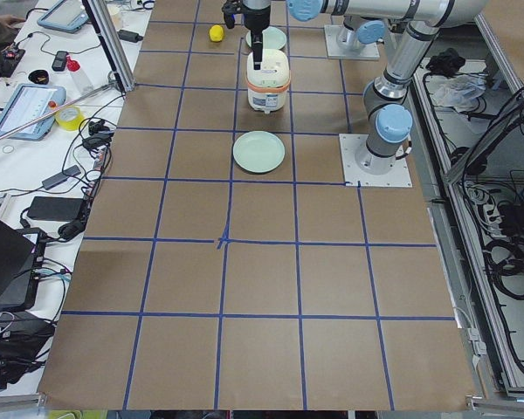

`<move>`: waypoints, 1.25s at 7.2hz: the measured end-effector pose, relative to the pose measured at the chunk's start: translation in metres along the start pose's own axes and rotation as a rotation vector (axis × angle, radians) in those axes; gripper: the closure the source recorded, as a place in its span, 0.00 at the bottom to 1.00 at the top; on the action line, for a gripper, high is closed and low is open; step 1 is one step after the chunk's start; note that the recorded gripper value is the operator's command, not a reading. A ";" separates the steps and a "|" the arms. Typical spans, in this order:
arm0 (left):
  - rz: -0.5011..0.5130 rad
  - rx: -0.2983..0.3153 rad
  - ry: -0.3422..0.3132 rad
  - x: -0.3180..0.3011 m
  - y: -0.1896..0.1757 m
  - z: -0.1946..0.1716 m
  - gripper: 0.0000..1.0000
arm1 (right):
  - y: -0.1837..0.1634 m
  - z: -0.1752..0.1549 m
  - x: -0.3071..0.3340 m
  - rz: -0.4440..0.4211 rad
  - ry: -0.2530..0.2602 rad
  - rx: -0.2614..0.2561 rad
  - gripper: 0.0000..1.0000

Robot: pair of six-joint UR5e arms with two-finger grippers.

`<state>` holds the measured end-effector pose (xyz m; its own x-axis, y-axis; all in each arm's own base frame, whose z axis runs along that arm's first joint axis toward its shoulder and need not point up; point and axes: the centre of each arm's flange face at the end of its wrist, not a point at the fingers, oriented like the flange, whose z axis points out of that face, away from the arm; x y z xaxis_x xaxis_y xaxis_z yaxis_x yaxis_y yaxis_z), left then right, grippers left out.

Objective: Press rice cooker button
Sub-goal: 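Move the right gripper over the rice cooker's green lid button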

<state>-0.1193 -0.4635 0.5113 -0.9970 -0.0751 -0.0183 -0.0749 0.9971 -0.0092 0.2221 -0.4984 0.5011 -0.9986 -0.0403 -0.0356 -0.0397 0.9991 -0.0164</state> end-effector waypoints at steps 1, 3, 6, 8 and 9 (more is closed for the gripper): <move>0.000 0.000 0.000 0.000 0.000 0.000 0.00 | 0.011 0.024 -0.028 0.014 0.003 -0.025 0.95; 0.000 0.000 0.000 0.000 0.000 0.000 0.00 | 0.040 0.077 -0.081 0.019 -0.003 -0.043 0.94; 0.000 0.000 0.000 0.000 0.000 0.000 0.00 | 0.062 0.127 -0.114 0.022 -0.022 -0.060 0.93; 0.000 0.000 0.000 0.000 0.000 0.000 0.00 | 0.062 0.136 -0.118 0.029 -0.035 -0.068 0.93; 0.000 0.000 0.000 0.000 0.000 0.000 0.00 | 0.061 0.138 -0.119 0.033 -0.045 -0.074 0.93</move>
<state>-0.1193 -0.4635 0.5113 -0.9970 -0.0752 -0.0183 -0.0751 0.9971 -0.0092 0.3438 -0.4343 0.3667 -0.9968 -0.0067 -0.0795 -0.0114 0.9982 0.0592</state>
